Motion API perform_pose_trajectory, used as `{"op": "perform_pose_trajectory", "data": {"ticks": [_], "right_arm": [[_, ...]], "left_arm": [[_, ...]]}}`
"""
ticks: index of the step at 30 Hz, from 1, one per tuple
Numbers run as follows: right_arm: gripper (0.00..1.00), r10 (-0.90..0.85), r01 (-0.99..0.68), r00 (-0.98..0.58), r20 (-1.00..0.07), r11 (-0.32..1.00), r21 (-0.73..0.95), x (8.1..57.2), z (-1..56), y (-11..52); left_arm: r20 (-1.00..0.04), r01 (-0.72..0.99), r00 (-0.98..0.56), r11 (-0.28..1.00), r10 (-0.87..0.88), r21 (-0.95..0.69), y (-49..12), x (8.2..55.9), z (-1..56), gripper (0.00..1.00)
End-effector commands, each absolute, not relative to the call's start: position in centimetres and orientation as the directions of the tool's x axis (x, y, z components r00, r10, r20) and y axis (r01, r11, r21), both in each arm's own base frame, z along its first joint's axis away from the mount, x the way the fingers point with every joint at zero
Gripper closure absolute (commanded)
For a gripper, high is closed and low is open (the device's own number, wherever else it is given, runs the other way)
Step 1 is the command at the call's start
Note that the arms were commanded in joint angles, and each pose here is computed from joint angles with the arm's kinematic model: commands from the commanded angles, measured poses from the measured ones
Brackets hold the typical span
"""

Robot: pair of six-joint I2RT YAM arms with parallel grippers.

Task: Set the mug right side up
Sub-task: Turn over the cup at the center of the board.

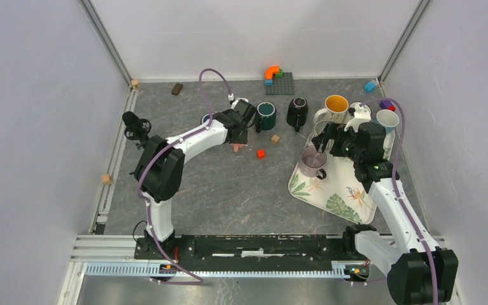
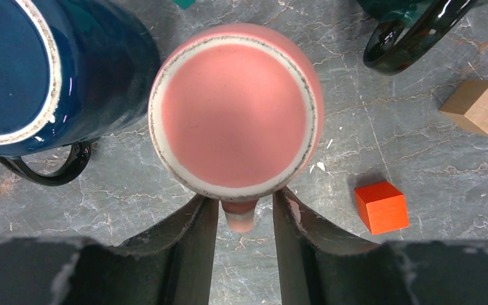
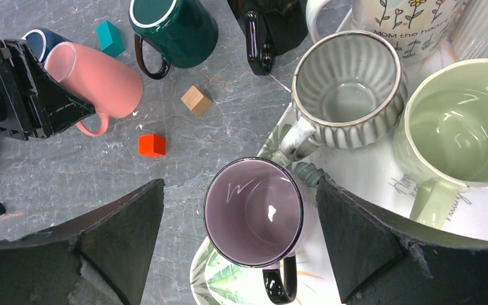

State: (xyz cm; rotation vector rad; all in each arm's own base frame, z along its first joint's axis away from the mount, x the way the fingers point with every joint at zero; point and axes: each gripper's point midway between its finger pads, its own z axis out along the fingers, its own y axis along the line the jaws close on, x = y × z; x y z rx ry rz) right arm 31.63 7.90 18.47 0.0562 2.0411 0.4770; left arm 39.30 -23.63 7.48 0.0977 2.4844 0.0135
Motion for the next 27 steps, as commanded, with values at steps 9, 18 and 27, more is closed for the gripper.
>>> {"op": "perform_pose_trajectory", "data": {"ticks": [9, 18, 27], "right_arm": [[0.06, 0.238, -0.187, -0.469, -0.85, 0.914, 0.359, 31.8, 19.3, 8.3], [0.06, 0.246, -0.211, -0.461, -0.853, 0.903, 0.375, 31.8, 19.9, 8.8], [0.06, 0.278, -0.293, -0.444, -0.851, 0.853, 0.432, 31.7, 21.3, 11.0]], "left_arm": [[-0.651, 0.109, -0.749, 0.992, 0.124, 0.063, -24.2, 41.1, 8.4, 0.74], [-0.71, 0.151, -0.701, 0.986, 0.057, -0.071, -25.6, 40.5, 11.2, 0.98], [-0.777, 0.245, -0.624, 0.923, -0.084, -0.297, -27.9, 38.7, 17.5, 0.98]]}}
